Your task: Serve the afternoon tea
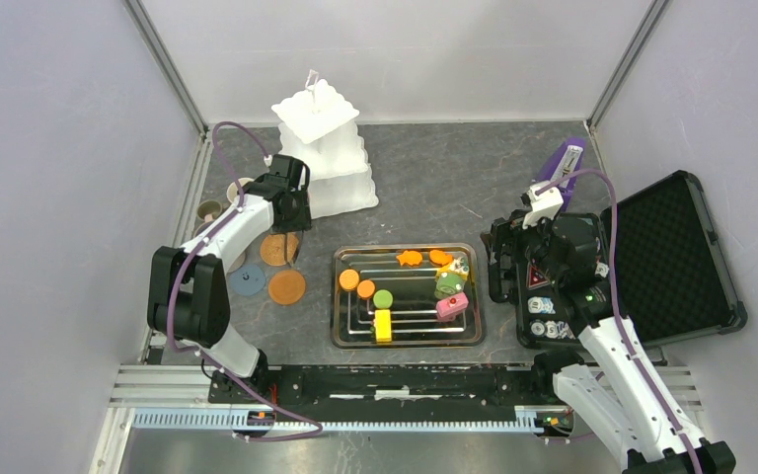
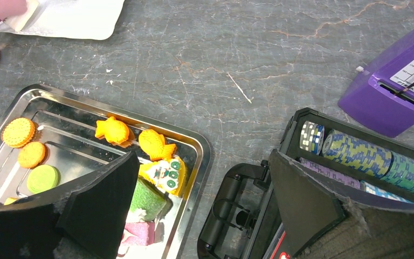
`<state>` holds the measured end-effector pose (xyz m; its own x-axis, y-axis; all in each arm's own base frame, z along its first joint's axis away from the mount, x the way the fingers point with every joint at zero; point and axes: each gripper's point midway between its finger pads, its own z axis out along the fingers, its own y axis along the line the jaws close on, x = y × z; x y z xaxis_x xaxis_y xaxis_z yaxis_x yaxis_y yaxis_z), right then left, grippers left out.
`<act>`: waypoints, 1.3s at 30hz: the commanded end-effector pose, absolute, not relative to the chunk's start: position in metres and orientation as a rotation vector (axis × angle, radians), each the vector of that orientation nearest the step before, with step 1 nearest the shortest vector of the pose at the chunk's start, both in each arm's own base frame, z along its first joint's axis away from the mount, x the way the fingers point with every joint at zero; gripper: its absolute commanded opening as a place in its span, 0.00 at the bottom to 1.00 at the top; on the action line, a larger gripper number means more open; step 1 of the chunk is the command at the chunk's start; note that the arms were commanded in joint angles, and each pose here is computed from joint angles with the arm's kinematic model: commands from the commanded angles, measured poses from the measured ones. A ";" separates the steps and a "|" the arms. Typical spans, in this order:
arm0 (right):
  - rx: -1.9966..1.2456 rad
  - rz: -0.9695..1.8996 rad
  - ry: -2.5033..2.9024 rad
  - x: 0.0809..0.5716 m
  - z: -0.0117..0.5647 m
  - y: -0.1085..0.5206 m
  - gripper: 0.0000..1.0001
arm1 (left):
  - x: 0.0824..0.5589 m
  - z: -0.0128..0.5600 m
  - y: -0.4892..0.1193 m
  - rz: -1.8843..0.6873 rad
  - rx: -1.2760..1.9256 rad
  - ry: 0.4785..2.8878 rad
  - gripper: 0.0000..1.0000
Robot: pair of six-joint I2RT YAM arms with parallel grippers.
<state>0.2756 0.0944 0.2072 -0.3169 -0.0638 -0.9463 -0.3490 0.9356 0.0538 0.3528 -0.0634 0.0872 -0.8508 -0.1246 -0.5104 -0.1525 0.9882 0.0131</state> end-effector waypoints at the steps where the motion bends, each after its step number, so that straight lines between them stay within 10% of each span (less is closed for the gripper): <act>1: -0.299 0.314 1.815 0.280 0.231 0.098 0.98 | 0.369 0.102 -0.062 0.065 -0.177 2.541 0.44; 31: -0.295 0.331 1.816 0.279 0.226 0.100 0.98 | 0.358 0.123 -0.060 0.049 -0.164 2.494 0.65; 39: -0.295 0.326 1.814 0.278 0.229 0.099 0.98 | 0.290 0.125 -0.072 -0.101 -0.096 2.646 0.63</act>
<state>0.2743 0.0975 0.2078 -0.3179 -0.0575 -0.9464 -0.3624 0.9297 0.0653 0.3322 -0.0641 0.1142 -0.8378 -0.1270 -0.5310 -0.1337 0.9907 -0.0259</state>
